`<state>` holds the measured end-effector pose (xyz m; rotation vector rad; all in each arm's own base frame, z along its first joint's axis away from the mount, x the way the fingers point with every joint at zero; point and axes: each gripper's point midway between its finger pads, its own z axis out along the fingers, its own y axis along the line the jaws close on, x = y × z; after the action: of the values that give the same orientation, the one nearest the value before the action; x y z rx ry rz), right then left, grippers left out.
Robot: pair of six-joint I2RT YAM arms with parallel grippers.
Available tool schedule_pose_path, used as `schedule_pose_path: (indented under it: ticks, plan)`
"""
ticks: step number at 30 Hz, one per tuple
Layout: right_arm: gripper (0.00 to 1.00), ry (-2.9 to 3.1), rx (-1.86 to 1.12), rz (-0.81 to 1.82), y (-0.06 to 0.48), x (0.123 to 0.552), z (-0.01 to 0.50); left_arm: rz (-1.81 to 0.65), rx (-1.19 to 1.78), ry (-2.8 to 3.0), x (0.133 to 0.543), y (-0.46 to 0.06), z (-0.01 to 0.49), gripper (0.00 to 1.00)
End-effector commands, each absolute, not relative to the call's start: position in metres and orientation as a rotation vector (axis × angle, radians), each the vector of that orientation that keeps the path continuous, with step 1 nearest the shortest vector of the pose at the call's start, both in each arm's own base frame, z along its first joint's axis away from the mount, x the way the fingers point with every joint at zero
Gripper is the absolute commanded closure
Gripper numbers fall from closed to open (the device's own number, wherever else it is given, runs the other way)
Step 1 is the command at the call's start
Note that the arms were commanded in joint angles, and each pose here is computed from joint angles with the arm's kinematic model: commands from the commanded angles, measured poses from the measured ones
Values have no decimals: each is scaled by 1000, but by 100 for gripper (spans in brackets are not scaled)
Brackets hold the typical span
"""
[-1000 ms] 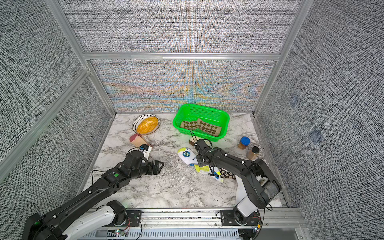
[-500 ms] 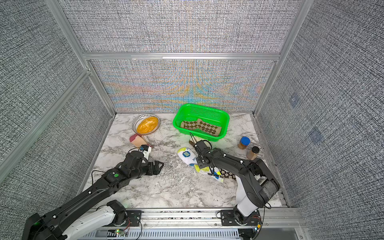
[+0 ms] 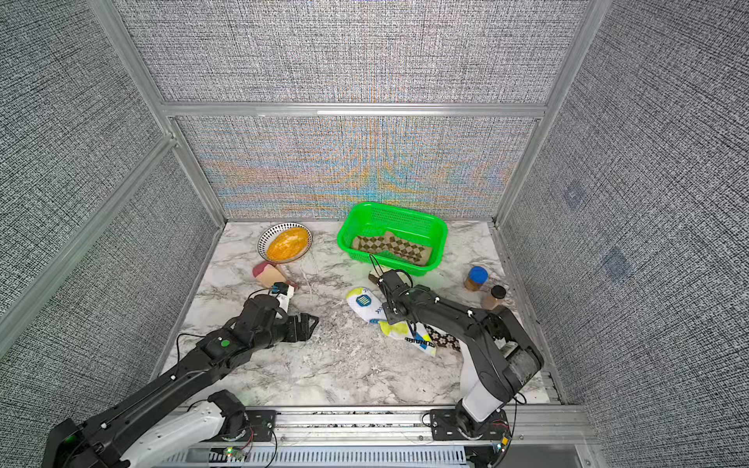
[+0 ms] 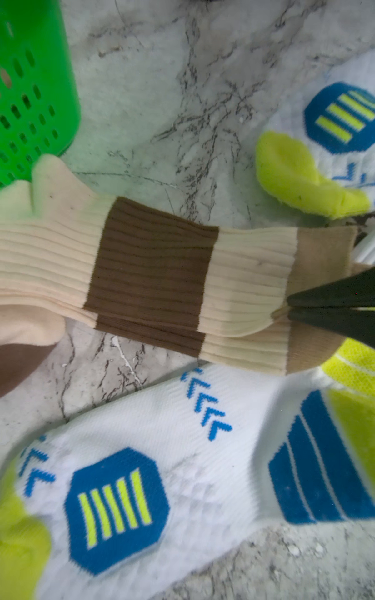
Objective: Place the socks together as a pair
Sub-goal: Pick up the sock at the center of the board, then place the sock at the center of the board.
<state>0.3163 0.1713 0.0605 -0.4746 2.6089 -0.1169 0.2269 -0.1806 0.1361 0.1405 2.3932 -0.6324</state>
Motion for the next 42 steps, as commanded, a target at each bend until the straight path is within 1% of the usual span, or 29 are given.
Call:
schedule_pose_path:
  ticks: [1,6,9,13,17,21,24,27,30,35,39,42]
  plan:
    - [100,2579,-481,-129,170,318,77,-609,126,2394,227,-176,136,10]
    - [100,2482,-506,-85,179,328,121,-606,108,2384,229,-175,136,10]
    - [100,2363,-571,-31,202,336,166,-554,44,2390,232,-165,133,10]
    - [100,2168,-727,58,255,342,233,-468,-119,2406,236,-139,126,8]
    - [100,1996,-895,123,318,344,283,-365,-307,2369,237,-103,123,5]
    - [100,1886,-1021,164,372,348,313,-322,-428,2281,232,-77,135,5]
    - [100,1829,-1090,162,406,349,321,-293,-467,2214,223,-60,151,5]
    - [100,1821,-1179,167,427,339,307,-271,-485,2174,213,-47,164,5]
    - [100,1857,-1295,133,431,317,262,-249,-503,2165,202,-36,168,5]
    - [100,1898,-1402,111,403,261,189,-276,-520,2135,192,-30,171,5]
    - [100,1891,-1429,152,374,218,164,-310,-500,2161,196,-40,166,5]
    - [100,1903,-1425,184,351,197,155,-417,-423,2179,208,-65,159,5]
